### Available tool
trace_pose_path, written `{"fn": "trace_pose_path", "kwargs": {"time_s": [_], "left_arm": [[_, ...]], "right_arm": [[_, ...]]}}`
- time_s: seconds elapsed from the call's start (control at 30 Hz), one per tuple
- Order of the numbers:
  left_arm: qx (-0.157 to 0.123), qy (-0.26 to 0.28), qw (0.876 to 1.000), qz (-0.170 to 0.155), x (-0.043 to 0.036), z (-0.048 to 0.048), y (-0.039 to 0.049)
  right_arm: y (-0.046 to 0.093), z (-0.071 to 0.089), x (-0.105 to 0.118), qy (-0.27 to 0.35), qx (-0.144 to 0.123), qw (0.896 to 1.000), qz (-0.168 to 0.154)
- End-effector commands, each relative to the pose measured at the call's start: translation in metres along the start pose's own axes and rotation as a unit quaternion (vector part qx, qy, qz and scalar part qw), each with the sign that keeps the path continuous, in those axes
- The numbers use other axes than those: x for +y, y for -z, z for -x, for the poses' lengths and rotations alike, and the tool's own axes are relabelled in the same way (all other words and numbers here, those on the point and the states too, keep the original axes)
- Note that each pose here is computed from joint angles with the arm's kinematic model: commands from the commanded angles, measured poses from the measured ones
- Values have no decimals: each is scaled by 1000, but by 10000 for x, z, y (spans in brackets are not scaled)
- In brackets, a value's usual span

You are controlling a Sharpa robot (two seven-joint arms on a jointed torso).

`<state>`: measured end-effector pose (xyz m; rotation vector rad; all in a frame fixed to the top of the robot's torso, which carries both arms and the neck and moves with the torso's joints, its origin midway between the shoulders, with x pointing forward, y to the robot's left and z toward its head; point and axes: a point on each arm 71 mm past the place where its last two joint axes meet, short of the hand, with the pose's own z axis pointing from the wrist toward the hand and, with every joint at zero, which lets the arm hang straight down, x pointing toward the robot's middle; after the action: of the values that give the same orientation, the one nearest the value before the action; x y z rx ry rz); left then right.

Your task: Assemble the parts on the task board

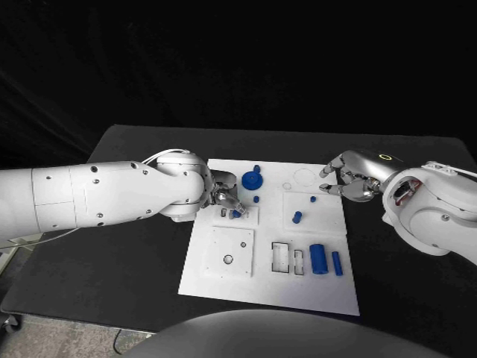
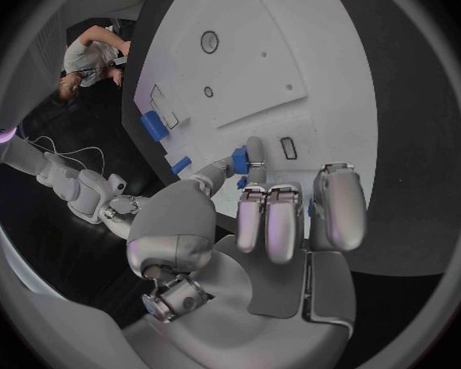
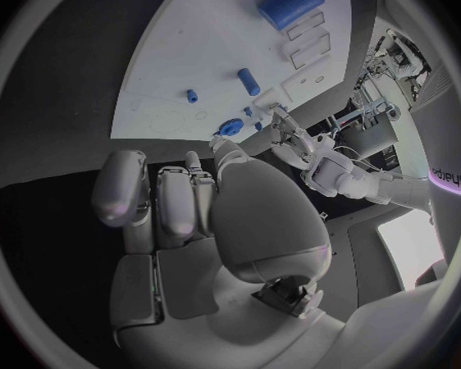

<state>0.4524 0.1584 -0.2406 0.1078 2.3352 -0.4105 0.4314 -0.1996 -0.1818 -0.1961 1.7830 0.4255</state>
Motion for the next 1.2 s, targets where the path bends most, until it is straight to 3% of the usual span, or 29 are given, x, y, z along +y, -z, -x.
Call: {"fn": "trace_pose_path", "kwargs": {"time_s": [0.03, 0.63, 0.97, 1.2], "left_arm": [[-6, 9, 1000, -8, -10, 6, 2], [-2, -2, 1000, 1, 7, 14, -62], [3, -3, 1000, 1, 11, -37, -82], [2, -5, 1000, 4, 58, -47, -67]], "right_arm": [[0, -8, -9, 2, 4, 1000, -5], [8, -13, -8, 1, 5, 1000, -6], [12, -20, -12, 0, 6, 1000, -7], [15, -25, -18, -1, 7, 1000, -8]]}}
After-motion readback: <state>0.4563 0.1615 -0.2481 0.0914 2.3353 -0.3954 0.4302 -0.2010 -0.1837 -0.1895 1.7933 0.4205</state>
